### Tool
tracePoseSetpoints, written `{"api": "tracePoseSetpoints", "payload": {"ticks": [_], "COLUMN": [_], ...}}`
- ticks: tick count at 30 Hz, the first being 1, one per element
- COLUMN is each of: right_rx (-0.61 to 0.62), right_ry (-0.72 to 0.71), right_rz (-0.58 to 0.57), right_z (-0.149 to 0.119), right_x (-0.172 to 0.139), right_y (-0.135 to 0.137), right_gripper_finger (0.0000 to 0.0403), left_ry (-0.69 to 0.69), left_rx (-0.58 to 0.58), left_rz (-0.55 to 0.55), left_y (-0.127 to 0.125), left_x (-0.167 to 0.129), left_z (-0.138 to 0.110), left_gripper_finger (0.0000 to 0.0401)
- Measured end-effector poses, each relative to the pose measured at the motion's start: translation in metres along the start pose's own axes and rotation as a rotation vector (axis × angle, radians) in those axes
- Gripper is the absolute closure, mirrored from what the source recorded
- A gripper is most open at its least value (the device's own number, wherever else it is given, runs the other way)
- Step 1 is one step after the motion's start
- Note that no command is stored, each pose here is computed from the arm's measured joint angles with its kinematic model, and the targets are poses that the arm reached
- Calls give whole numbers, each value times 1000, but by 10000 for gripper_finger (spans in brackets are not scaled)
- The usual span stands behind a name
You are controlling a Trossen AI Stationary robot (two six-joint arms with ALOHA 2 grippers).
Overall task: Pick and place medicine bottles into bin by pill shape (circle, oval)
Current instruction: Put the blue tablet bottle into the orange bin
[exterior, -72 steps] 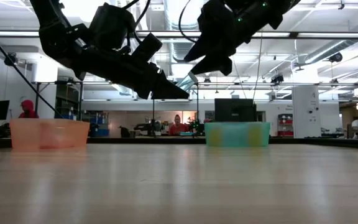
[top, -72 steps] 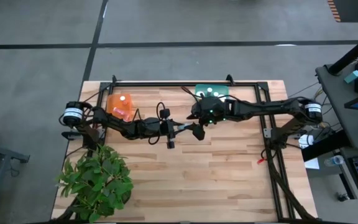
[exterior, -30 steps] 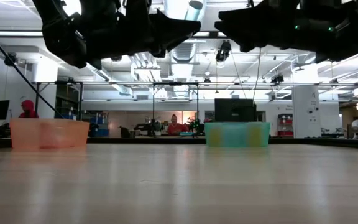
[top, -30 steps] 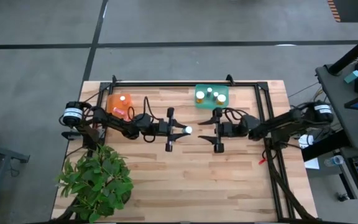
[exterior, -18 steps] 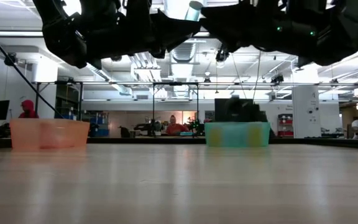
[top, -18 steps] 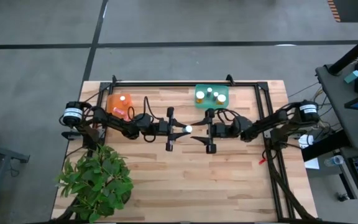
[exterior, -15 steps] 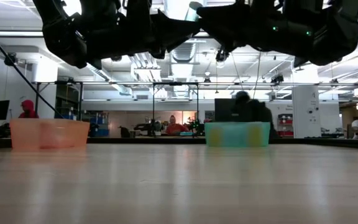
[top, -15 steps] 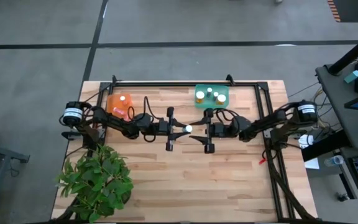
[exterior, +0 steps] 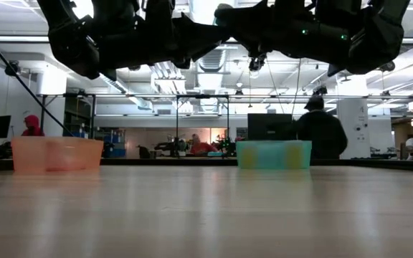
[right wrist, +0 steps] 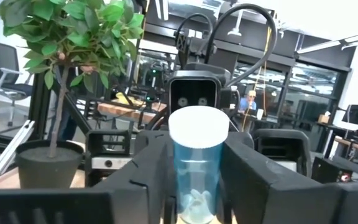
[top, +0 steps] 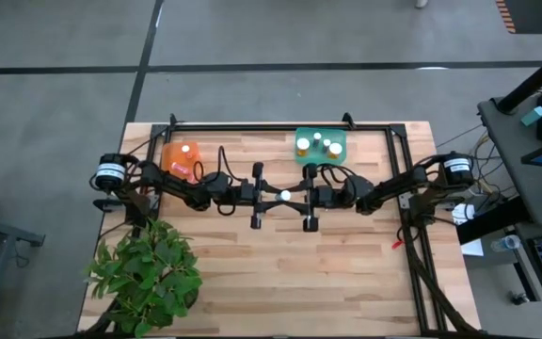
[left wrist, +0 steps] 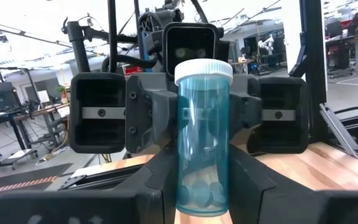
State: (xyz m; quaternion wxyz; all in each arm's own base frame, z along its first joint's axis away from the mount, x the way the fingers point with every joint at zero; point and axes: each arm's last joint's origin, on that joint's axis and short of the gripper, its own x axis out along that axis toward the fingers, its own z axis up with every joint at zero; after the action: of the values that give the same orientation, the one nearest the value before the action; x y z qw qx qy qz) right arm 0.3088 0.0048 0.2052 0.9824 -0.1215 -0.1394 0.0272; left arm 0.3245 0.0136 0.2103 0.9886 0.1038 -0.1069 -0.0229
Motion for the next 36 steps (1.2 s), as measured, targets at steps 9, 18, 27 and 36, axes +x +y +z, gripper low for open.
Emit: {"api": "tracePoseSetpoints", "payload": {"ticks": [9,18,27,36], "right_rx": [-7,6,110,126], "right_ry": [3,19,161,410], "right_rz": [0,8,34,5], "right_z": [0,-2,6,28], "right_x": [0,-1,-5,-25], "right_y": [0,1,-1,-9], "right_gripper_finger": [327,318,318,318], "left_ry": [2,18,112,171], "left_rx": [-24,-31,-43,-48], "left_rz": [-1,5,-11,-23], "left_y": [0,0,-2,-3], "left_x": [0,-2,-3,-4], "left_z": [-1,-3,-12,-17], "left_gripper_finger": [316,240,176,175]}}
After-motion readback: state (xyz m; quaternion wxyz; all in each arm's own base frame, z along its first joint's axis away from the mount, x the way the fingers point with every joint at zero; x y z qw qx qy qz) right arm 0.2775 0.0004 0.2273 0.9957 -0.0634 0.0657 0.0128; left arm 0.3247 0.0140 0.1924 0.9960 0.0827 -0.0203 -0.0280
